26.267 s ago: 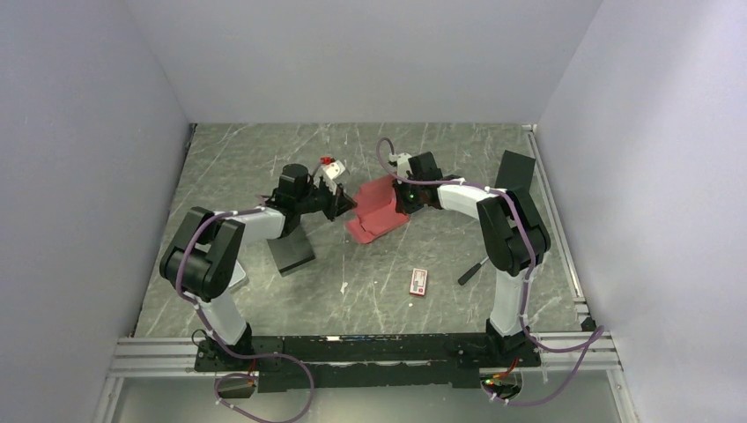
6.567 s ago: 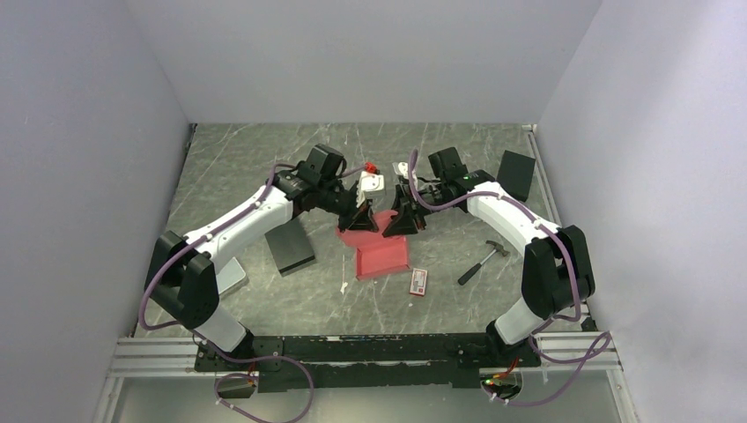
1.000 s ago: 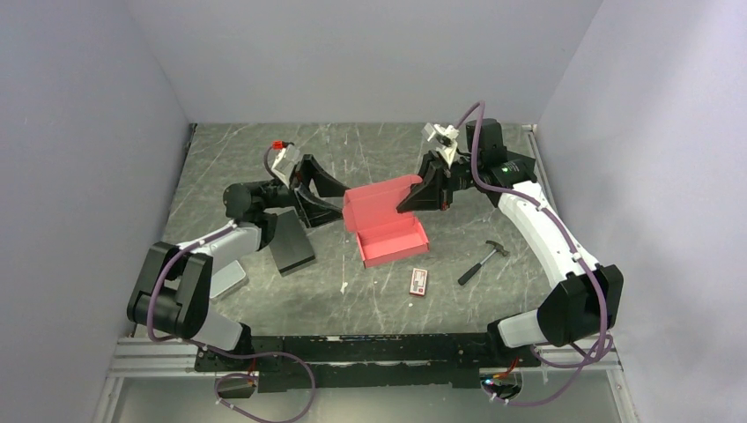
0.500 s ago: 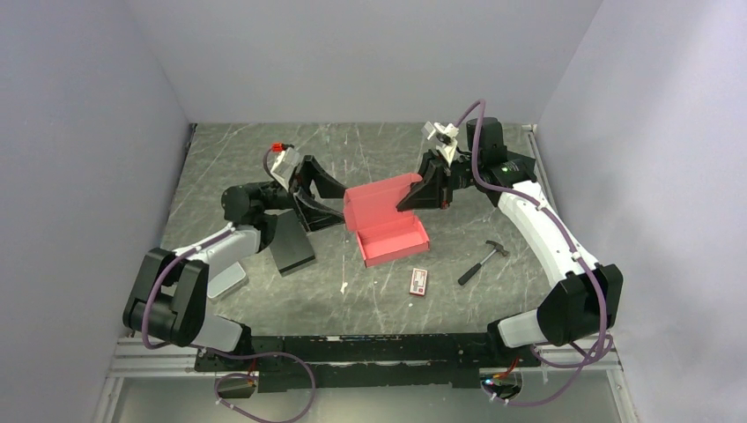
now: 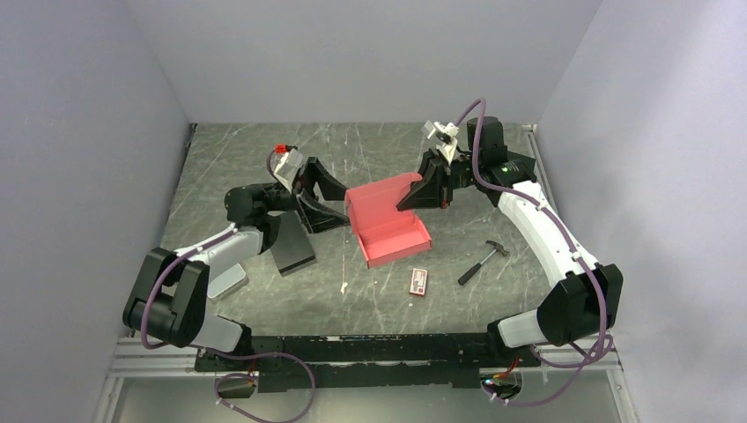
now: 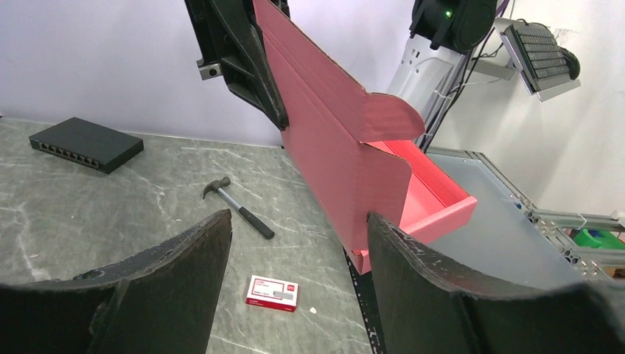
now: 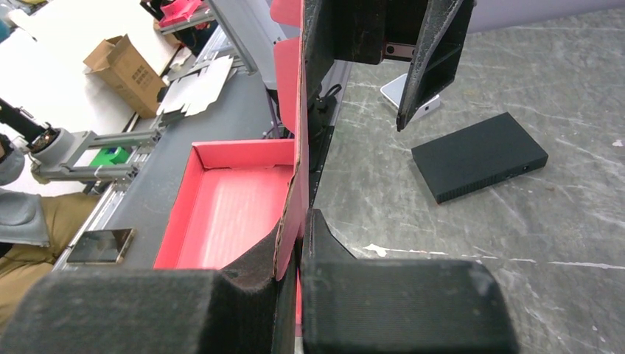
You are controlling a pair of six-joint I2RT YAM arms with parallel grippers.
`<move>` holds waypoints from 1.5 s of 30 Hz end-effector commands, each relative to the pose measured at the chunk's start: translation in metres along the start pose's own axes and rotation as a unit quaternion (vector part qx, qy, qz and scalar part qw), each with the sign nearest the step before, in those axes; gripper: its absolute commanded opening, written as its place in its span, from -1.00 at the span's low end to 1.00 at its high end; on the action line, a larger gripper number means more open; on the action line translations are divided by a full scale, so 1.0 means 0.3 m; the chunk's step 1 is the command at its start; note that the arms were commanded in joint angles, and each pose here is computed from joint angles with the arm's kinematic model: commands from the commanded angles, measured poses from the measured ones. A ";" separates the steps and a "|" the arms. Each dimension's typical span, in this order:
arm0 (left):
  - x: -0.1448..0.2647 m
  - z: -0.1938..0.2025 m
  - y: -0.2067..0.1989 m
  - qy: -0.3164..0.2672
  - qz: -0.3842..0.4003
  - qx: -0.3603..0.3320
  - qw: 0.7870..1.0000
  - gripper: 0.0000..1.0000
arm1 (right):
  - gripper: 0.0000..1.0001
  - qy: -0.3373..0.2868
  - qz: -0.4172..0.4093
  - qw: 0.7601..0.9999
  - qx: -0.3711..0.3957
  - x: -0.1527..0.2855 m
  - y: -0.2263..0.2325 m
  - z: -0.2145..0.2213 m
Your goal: Fold the paper box
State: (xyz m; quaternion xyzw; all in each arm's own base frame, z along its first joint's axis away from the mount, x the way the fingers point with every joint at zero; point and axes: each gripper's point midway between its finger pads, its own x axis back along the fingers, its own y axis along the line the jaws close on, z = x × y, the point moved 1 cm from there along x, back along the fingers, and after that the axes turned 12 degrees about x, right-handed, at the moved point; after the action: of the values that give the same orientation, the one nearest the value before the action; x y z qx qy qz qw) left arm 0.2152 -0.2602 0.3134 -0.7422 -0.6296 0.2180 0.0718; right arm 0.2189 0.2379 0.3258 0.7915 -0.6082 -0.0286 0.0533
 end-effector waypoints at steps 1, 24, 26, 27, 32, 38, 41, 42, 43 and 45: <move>-0.023 -0.059 -0.028 -0.025 0.013 -0.042 0.999 0.42 | -1.00 0.003 0.009 1.000 0.028 0.001 -0.016 -0.008; -0.039 -0.092 0.043 -0.067 -0.061 0.007 0.996 0.04 | -1.00 0.028 0.062 0.997 0.021 -0.002 -0.074 0.032; -0.043 -0.089 0.047 -0.066 -0.062 0.009 0.996 -0.04 | -1.00 0.029 0.064 0.997 0.020 -0.002 -0.076 0.034; -0.044 -0.087 0.051 -0.067 -0.065 0.012 0.996 -0.11 | -1.00 0.029 0.065 0.997 0.019 -0.002 -0.077 0.036; -0.051 -0.084 0.056 -0.064 -0.065 0.020 0.996 -0.57 | -1.00 0.028 0.063 0.997 0.016 -0.006 -0.077 0.042; -0.055 -0.096 0.032 -0.072 -0.049 0.028 0.996 -0.36 | -1.00 0.025 0.058 0.998 0.014 -0.009 -0.072 0.040; -0.039 -0.120 0.013 -0.085 -0.058 0.022 0.994 0.14 | -1.00 0.025 0.060 0.998 0.016 -0.004 -0.071 0.038; -0.027 -0.133 0.006 -0.091 -0.064 0.017 0.994 0.26 | -1.00 0.025 0.061 0.998 0.017 -0.001 -0.071 0.037; -0.015 -0.142 0.000 -0.095 -0.071 0.013 0.993 0.31 | -1.00 0.024 0.062 0.998 0.017 0.004 -0.072 0.036; 0.025 -0.160 -0.010 -0.105 -0.093 0.004 0.990 0.46 | -1.00 0.021 0.063 0.998 0.018 0.014 -0.070 0.030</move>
State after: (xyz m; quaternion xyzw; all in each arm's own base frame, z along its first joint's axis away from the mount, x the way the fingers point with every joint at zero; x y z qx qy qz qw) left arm 0.2396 -0.2672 0.3248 -0.6685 -0.6750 0.2992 0.0894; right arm 0.2422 0.2434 0.3032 0.7477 -0.6593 -0.0040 0.0788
